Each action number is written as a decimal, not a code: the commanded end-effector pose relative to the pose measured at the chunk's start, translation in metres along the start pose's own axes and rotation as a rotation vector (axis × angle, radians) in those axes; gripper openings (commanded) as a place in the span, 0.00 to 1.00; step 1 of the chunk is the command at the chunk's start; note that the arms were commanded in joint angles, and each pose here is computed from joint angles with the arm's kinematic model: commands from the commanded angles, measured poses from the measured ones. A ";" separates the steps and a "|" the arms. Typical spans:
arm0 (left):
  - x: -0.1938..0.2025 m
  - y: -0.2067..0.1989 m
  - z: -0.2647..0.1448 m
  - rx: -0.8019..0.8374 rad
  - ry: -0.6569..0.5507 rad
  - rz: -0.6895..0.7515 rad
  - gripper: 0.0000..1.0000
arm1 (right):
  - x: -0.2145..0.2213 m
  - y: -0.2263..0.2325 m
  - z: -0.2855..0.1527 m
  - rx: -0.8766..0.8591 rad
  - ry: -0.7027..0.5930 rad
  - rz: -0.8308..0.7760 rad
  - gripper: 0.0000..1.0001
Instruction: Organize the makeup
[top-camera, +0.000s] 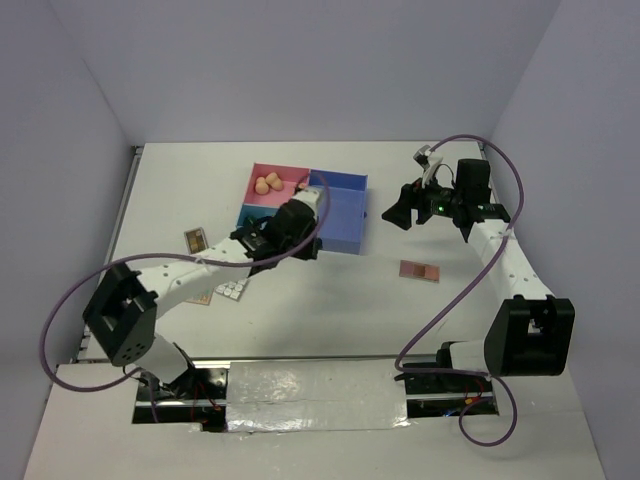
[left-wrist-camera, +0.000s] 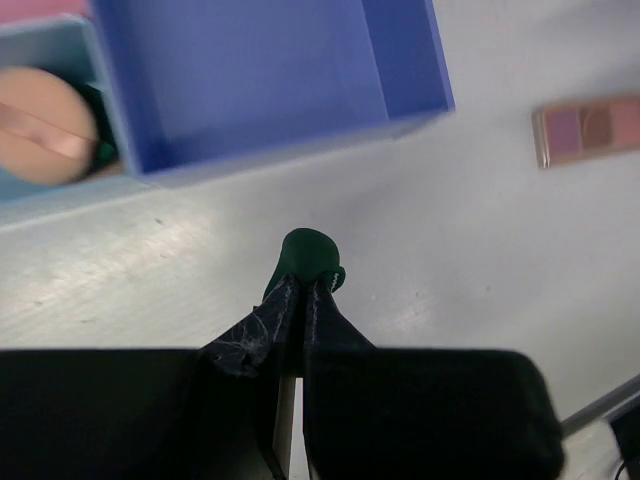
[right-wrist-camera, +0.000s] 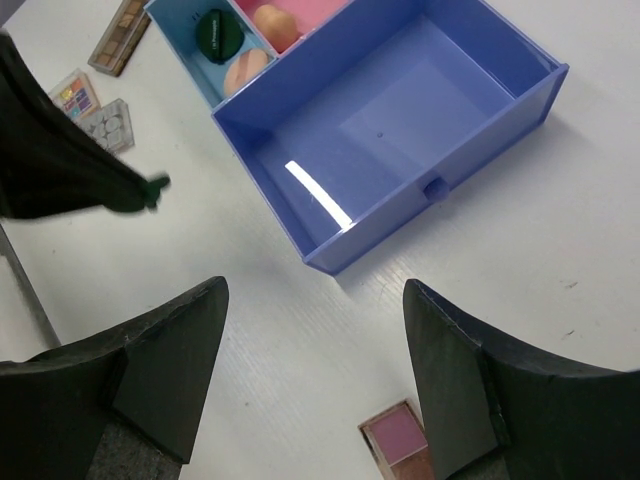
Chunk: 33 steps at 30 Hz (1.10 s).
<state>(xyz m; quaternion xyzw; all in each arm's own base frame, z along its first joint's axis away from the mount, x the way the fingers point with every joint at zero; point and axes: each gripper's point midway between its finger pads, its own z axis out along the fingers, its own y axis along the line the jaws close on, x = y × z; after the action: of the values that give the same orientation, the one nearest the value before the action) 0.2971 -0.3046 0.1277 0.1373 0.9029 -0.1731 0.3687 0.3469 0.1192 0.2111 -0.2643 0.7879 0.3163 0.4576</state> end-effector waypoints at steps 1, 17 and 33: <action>-0.039 0.023 -0.013 0.003 -0.122 -0.099 0.00 | -0.010 0.002 -0.005 0.003 -0.035 -0.040 0.78; -0.074 0.138 0.013 -0.192 -0.133 -0.219 0.00 | -0.007 0.004 -0.006 0.001 -0.024 -0.051 0.80; -0.072 0.162 0.039 -0.249 -0.083 -0.224 0.30 | -0.003 0.001 -0.005 0.010 -0.014 -0.046 0.81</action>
<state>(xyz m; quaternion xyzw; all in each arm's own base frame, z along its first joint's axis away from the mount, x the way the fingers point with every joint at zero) 0.4208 -0.1820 0.1096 -0.0241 0.9164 -0.1038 0.3857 0.3447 0.1187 0.2055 -0.2677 0.7897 0.3147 0.4536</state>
